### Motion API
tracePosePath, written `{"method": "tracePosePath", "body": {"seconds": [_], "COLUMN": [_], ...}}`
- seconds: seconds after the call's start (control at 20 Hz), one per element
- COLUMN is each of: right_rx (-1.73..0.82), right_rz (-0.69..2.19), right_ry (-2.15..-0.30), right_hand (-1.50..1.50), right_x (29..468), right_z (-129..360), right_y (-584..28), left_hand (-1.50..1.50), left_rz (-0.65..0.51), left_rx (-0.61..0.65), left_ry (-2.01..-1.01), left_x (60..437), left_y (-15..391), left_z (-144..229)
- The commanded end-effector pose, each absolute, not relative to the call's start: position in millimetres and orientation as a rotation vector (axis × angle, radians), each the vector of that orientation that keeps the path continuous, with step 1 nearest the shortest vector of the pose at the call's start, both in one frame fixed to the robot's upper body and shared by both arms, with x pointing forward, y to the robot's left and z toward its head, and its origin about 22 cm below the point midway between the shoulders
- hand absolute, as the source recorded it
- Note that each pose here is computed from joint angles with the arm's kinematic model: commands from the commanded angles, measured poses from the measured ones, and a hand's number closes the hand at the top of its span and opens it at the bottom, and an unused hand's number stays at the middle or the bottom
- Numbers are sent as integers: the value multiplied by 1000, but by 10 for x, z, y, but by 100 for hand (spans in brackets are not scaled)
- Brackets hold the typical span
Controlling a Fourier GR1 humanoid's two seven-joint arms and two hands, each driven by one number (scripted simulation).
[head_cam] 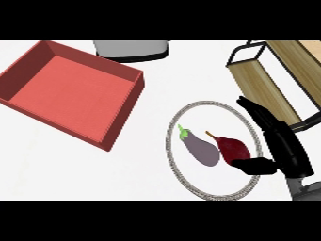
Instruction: Pick the pear from the placemat and place it in the tiered shelf
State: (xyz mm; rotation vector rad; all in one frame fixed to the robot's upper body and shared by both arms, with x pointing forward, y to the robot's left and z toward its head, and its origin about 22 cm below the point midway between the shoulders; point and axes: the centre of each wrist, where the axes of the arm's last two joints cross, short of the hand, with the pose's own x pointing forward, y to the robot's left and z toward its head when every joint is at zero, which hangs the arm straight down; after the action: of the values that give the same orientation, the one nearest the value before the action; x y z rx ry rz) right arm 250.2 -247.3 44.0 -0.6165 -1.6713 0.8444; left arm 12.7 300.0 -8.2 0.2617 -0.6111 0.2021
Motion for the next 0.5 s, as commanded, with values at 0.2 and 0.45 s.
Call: {"method": "tracePosePath", "body": {"seconds": [0.2,0.45], "right_rx": [-810,-886], "right_rz": [1296,1410], "right_ry": [-1307,-1186], "right_hand": [-150,-150], "right_x": [2343,2323], "right_z": [383,455], "right_y": [-2674,-2553], "left_hand": [0,0], "left_rz": [107,76], "left_rx": [352,353], "left_ry": [-1127,-1168], "left_x": [882,938], "left_y": [3148,3146], "left_z": [304,295]}}
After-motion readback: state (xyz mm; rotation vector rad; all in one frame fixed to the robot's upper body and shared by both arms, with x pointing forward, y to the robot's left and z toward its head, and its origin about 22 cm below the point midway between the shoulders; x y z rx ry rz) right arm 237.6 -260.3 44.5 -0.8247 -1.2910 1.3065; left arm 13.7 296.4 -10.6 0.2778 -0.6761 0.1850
